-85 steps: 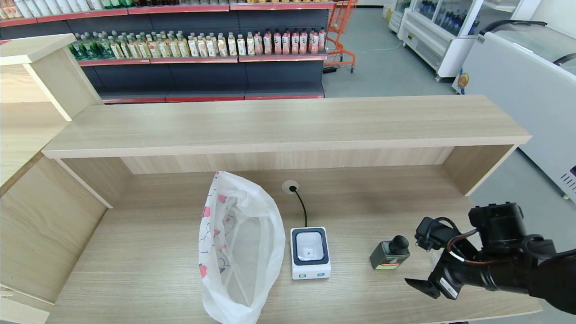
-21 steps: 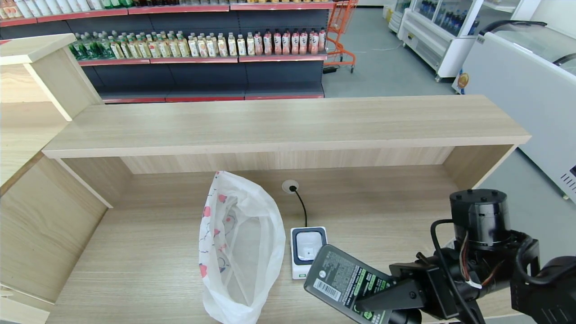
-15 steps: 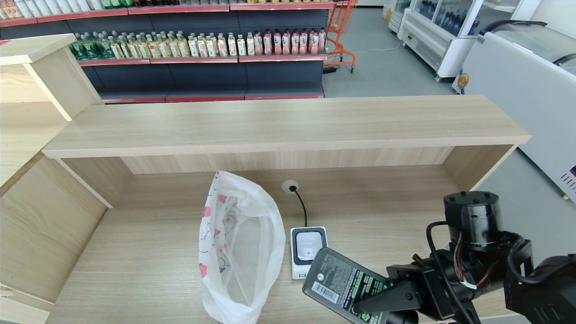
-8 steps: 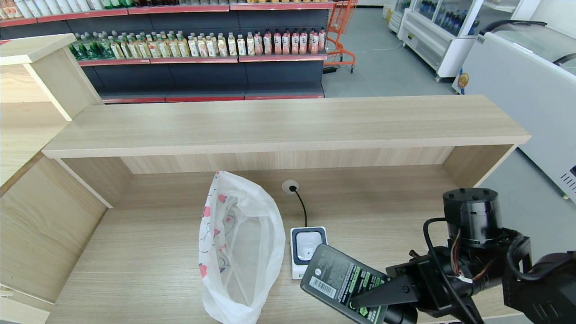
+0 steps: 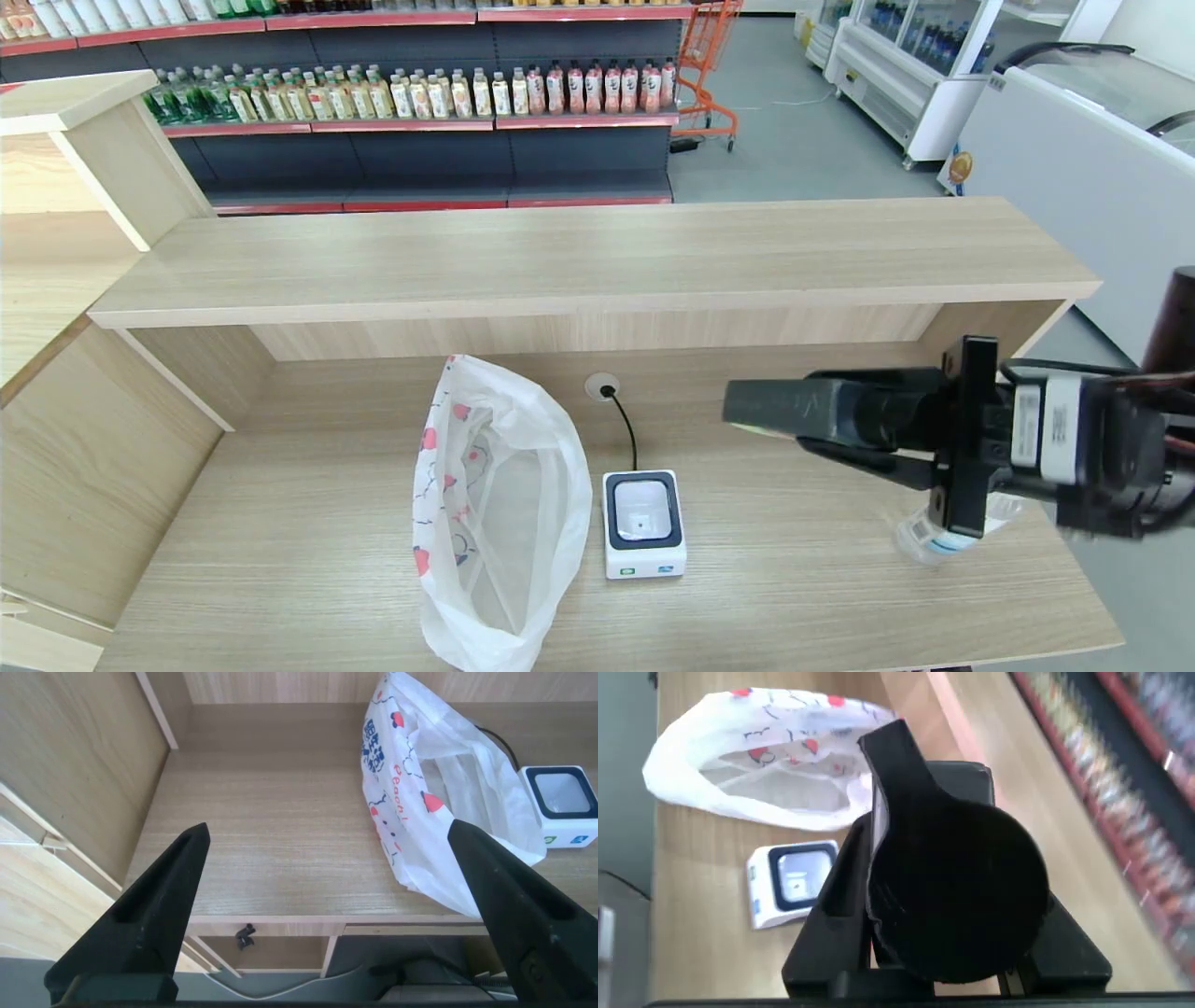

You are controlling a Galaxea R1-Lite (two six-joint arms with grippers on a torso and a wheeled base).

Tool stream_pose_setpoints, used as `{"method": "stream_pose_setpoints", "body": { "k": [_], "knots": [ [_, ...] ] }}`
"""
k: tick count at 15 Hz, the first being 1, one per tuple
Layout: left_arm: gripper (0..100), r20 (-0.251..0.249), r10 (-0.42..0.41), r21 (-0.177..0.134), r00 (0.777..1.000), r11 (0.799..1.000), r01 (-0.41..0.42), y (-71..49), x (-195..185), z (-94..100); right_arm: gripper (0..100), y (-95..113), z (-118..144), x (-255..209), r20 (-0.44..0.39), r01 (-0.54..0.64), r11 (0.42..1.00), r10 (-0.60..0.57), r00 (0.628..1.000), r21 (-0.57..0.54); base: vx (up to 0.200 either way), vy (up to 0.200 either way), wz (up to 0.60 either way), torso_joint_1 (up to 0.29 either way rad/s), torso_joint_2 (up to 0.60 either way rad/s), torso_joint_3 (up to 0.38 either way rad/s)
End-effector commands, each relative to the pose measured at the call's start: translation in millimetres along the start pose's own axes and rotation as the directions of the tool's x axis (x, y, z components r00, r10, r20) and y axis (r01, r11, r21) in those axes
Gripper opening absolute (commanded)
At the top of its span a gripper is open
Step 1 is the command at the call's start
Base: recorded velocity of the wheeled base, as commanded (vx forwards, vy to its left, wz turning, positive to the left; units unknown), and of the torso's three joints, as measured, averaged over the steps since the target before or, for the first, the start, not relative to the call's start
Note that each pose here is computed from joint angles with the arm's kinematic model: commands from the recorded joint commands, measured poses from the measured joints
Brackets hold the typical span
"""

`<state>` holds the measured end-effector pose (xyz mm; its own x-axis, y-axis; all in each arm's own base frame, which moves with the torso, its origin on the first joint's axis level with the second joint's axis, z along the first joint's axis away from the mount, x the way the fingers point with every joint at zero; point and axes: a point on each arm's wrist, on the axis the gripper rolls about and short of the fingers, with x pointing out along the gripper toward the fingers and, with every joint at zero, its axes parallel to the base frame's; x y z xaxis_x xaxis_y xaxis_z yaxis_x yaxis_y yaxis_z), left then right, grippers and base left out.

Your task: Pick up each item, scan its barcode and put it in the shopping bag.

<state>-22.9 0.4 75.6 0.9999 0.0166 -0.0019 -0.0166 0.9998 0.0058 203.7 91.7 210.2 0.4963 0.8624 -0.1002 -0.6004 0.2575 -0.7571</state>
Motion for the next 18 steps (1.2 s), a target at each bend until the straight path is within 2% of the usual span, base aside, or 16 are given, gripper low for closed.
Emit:
{"method": "stream_pose_setpoints", "body": {
  "k": [1, 2, 3, 4, 5, 6, 8, 12, 16, 18],
  "knots": [
    [100, 0.0, 0.0, 0.0, 1.0, 1.0, 0.0, 0.0, 0.0, 0.0, 0, -5.4, 7.5, -35.2, -0.255, 0.288, 0.897, -0.208, 0.944, 0.334, 0.0, 0.0, 0.0, 0.0, 0.0, 0.0],
    [100, 0.0, 0.0, 0.0, 1.0, 1.0, 0.0, 0.0, 0.0, 0.0, 0, 2.8, -7.7, -29.0, -0.349, 0.361, 0.678, -0.161, 0.923, 0.64, 0.0, 0.0, 0.0, 0.0, 0.0, 0.0],
    [100, 0.0, 0.0, 0.0, 1.0, 1.0, 0.0, 0.0, 0.0, 0.0, 0, 6.9, -18.6, -22.7, -0.378, 0.377, 0.545, -0.116, 0.918, 0.749, 0.0, 0.0, 0.0, 0.0, 0.0, 0.0],
    [100, 0.0, 0.0, 0.0, 1.0, 1.0, 0.0, 0.0, 0.0, 0.0, 0, 13.2, -34.8, -11.0, -0.395, 0.385, 0.344, -0.042, 0.918, 0.857, 0.0, 0.0, 0.0, 0.0, 0.0, 0.0],
    [100, 0.0, 0.0, 0.0, 1.0, 1.0, 0.0, 0.0, 0.0, 0.0, 0, 13.6, -41.4, -3.6, -0.363, 0.353, 0.237, 0.0, 0.932, 0.905, 0.0, 0.0, 0.0, 0.0, 0.0, 0.0],
    [100, 0.0, 0.0, -0.001, 1.0, 1.0, 0.0, 0.0, 0.0, 0.0, 0, 13.4, -45.3, 1.7, -0.318, 0.307, 0.174, 0.039, 0.947, 0.936, 0.0, 0.0, 0.0, 0.0, 0.0, 0.0],
    [100, 0.0, 0.0, 0.0, 1.0, 1.0, 0.0, 0.0, 0.0, 0.0, 0, 17.9, -53.2, 9.0, -0.297, 0.283, 0.139, 0.091, 0.951, 0.949, 0.0, 0.0, 0.0, 0.0, 0.0, 0.0],
    [100, 0.0, 0.0, -0.001, 1.0, 1.0, 0.0, 0.0, 0.0, 0.0, 0, 24.2, -73.5, 41.9, -0.29, 0.273, 0.116, 0.175, 0.941, 0.955, 0.0, 0.0, 0.0, 0.0, 0.0, 0.0],
    [100, 0.0, 0.0, 0.0, 1.0, 1.0, 0.0, 0.0, 0.0, 0.0, 0, 28.8, -91.2, 71.2, -0.287, 0.268, 0.108, 0.226, 0.931, 0.957, 0.0, 0.0, 0.0, 0.0, 0.0, 0.0],
    [100, 0.0, 0.0, 0.0, 1.0, 1.0, 0.0, 0.0, 0.0, 0.0, 0, 33.9, -100.8, 90.1, -0.301, 0.279, 0.125, 0.223, 0.927, 0.952, 0.0, 0.0, 0.0, 0.0, 0.0, 0.0]
  ]
}}
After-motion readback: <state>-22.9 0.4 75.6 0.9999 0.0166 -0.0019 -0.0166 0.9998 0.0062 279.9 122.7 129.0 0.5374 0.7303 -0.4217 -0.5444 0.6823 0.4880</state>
